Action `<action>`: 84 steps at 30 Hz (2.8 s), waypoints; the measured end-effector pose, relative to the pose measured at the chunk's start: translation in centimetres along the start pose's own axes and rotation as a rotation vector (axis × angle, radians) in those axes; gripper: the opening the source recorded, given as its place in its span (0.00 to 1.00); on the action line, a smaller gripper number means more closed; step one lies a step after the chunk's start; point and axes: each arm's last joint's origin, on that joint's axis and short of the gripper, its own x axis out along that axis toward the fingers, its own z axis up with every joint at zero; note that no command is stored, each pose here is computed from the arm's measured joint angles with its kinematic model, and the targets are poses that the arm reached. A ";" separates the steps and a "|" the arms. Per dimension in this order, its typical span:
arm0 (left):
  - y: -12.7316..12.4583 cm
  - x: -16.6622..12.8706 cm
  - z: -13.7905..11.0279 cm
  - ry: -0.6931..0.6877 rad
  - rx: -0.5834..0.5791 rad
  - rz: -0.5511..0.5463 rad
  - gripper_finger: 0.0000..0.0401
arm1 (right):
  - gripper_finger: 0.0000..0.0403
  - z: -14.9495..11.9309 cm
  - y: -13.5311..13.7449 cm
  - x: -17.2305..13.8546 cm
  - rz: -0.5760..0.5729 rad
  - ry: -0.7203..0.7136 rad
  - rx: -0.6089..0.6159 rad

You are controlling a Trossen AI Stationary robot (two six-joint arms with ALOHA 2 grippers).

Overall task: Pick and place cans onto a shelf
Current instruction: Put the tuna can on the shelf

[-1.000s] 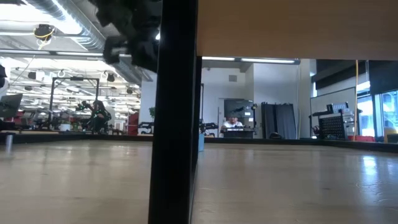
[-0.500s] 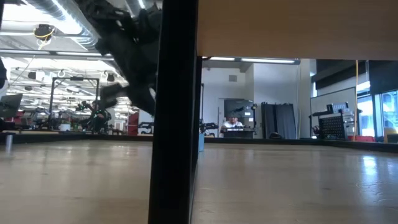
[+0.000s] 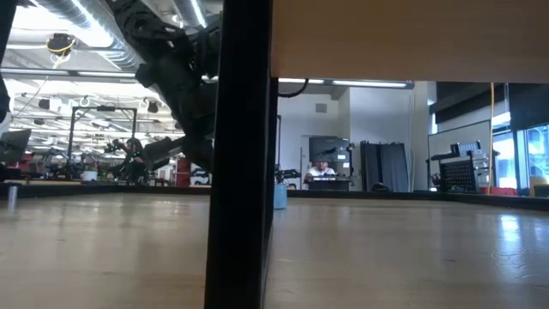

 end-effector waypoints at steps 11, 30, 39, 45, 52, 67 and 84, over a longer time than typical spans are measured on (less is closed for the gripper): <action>1.4 -0.4 0.8 -0.027 0.112 0.010 0.17 | 0.11 0.0 0.0 0.0 0.000 0.000 -0.001; 1.0 -0.4 0.8 -0.053 0.119 -0.038 0.17 | 0.11 0.0 0.0 0.0 -0.002 -0.001 -0.005; 0.5 1.2 0.4 -0.025 0.087 -0.063 0.17 | 0.11 0.0 0.0 0.0 -0.003 0.000 -0.004; 0.4 2.0 0.1 0.014 0.063 -0.051 0.17 | 0.11 0.0 0.0 0.0 -0.003 0.000 -0.003; 0.6 2.1 0.3 0.046 -0.033 -0.001 0.11 | 0.11 0.0 0.0 0.0 -0.003 -0.001 -0.003; 5.3 -0.1 0.1 0.102 -0.162 0.037 0.01 | 0.11 0.0 0.0 0.0 -0.003 0.000 -0.002; 20.2 -13.2 4.7 0.030 -0.343 0.328 0.00 | 0.11 0.2 -0.1 0.0 -0.023 -0.056 -0.109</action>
